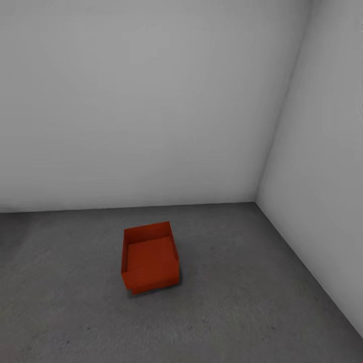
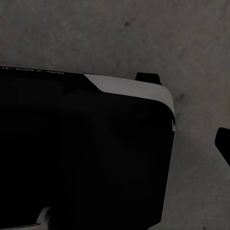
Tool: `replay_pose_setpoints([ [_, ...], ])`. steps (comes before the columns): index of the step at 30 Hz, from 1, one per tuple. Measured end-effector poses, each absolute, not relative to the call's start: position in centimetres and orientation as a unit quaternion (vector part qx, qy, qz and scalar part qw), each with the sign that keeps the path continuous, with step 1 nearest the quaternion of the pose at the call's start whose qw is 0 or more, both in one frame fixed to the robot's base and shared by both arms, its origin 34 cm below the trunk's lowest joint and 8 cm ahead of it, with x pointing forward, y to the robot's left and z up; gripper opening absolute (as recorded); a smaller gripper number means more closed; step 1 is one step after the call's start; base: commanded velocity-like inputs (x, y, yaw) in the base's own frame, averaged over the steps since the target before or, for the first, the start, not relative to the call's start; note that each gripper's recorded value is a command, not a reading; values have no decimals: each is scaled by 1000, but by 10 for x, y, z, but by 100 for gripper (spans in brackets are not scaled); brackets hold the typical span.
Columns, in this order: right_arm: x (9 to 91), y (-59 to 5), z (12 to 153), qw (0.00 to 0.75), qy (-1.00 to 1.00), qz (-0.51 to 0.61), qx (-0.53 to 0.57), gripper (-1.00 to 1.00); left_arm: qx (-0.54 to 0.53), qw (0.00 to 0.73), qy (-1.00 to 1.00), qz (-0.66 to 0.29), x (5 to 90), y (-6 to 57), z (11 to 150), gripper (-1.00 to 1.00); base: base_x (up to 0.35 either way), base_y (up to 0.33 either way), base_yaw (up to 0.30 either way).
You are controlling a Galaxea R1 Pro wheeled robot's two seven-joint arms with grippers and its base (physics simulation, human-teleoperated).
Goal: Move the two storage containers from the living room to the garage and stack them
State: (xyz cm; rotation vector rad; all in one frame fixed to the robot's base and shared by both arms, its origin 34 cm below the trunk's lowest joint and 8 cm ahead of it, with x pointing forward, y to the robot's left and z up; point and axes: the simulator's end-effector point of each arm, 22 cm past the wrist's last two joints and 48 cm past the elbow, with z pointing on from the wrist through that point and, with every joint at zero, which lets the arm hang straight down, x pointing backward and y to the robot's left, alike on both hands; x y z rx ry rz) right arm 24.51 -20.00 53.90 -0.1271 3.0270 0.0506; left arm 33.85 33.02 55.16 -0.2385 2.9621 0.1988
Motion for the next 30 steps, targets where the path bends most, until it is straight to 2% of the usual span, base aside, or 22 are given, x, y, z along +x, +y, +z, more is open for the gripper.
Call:
replay_pose_setpoints([
  [26, 249, -201, 540, 62, 997, 16, -41, 100, -84, 84, 991, 57, 341, 316, 552, 100, 0, 0, 0],
  [30, 249, -201, 540, 62, 997, 16, -42, 100, -83, 29, 995, 40, 309, 292, 546, 100, 0, 0, 0],
])
